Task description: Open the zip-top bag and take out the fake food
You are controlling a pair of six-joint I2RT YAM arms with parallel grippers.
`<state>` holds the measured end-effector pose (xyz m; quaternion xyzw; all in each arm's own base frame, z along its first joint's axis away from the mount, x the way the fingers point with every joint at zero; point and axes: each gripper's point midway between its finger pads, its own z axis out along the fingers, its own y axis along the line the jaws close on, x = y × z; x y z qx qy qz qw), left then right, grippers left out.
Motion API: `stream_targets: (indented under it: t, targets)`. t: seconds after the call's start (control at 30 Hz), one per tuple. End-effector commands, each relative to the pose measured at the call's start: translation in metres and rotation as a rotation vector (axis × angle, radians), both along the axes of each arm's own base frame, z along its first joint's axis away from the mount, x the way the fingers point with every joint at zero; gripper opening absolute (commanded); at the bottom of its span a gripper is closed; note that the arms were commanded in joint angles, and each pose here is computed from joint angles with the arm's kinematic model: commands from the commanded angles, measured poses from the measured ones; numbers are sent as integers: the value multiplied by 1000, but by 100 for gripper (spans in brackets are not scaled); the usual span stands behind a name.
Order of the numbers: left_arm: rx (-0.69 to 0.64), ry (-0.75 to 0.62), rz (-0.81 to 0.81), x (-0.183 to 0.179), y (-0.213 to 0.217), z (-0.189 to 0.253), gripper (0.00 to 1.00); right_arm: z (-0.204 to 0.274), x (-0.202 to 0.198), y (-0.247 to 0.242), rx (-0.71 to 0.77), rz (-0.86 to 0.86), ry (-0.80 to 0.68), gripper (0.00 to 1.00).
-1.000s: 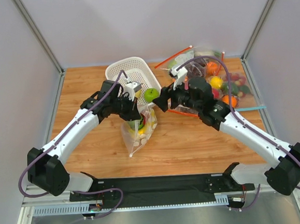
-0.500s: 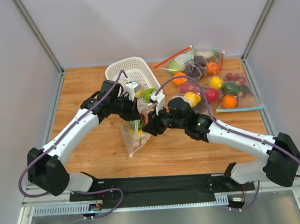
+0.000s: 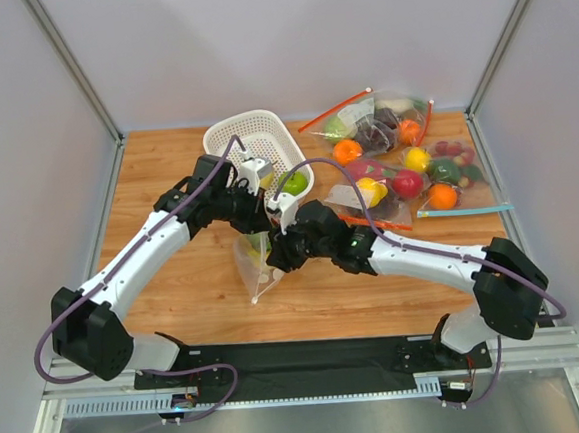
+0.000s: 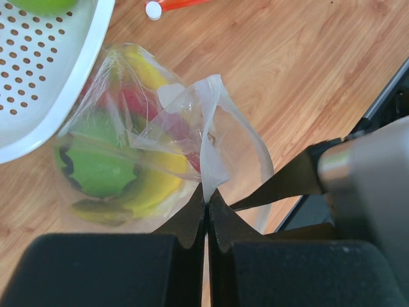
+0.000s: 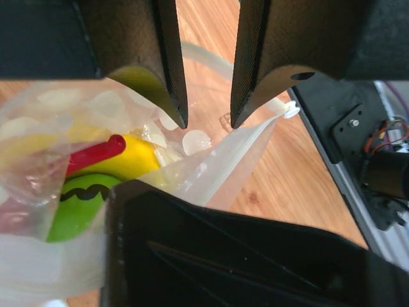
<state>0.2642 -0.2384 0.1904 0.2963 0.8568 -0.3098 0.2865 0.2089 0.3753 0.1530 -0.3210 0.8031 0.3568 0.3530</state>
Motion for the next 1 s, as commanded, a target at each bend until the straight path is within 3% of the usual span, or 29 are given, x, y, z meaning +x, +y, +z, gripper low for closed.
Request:
stream_targets:
  t: [0.0,0.23,0.47,0.97]
  targets:
    - [-45,-71,-22,1,-4,27,0,8,17,11,-52,-38,-109,35]
    - [-56,-71,-32,-1,-6,29,0,9,14,32,-54,-13,-184,38]
    - [-59,-71,-34,-1,-6,30,0,9,35,32,-60,-101,-247,41]
    - [-62,-72,-36,-2,-6,31,0,-12,66,-31,-185,-352,-203,45]
